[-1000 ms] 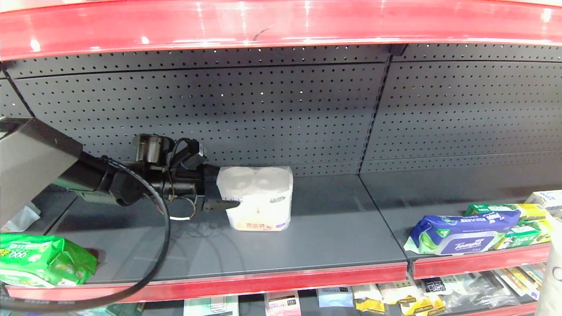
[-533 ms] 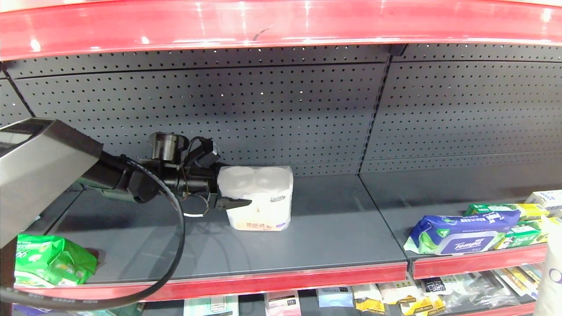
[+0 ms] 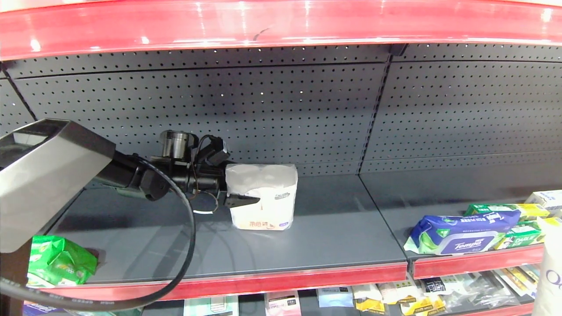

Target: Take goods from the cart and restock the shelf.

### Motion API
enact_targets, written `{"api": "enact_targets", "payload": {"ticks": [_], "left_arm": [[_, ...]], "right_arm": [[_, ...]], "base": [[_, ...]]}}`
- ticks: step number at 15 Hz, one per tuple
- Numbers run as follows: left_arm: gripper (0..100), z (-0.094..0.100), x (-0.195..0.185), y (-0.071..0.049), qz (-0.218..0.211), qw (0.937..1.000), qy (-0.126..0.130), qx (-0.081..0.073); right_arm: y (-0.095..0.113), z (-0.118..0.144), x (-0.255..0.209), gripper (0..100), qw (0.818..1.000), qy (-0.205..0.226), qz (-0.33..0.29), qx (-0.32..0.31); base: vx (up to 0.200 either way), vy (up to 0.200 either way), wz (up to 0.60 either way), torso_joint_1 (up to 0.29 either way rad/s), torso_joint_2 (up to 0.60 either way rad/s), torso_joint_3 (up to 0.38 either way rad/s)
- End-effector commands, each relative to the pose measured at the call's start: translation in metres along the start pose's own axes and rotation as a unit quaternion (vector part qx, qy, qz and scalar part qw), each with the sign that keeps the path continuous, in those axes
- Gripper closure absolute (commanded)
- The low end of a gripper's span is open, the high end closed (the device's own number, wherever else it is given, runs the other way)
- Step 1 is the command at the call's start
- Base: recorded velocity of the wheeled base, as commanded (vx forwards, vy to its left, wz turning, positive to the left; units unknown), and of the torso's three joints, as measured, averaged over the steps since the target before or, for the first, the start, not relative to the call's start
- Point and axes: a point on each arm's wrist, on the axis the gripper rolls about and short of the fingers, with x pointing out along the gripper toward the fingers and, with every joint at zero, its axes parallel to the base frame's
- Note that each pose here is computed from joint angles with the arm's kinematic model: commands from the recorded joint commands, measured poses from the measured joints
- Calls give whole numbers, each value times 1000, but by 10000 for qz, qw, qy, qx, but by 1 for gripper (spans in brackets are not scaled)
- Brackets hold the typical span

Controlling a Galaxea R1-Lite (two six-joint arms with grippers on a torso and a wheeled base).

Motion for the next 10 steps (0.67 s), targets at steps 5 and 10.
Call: {"api": "enact_targets", "payload": {"ticks": [5, 10], "left_arm": [[100, -7, 2, -3, -44, 9999, 56, -105], [100, -4, -7, -15, -123, 9997, 67, -176]], "right_arm": [[0, -3, -1, 100, 9999, 96, 29, -17], [1, -3, -1, 100, 9999, 115, 42, -14]], "base": [[0, 0, 0, 0, 0, 0], [0, 0, 0, 0, 0, 0]]}}
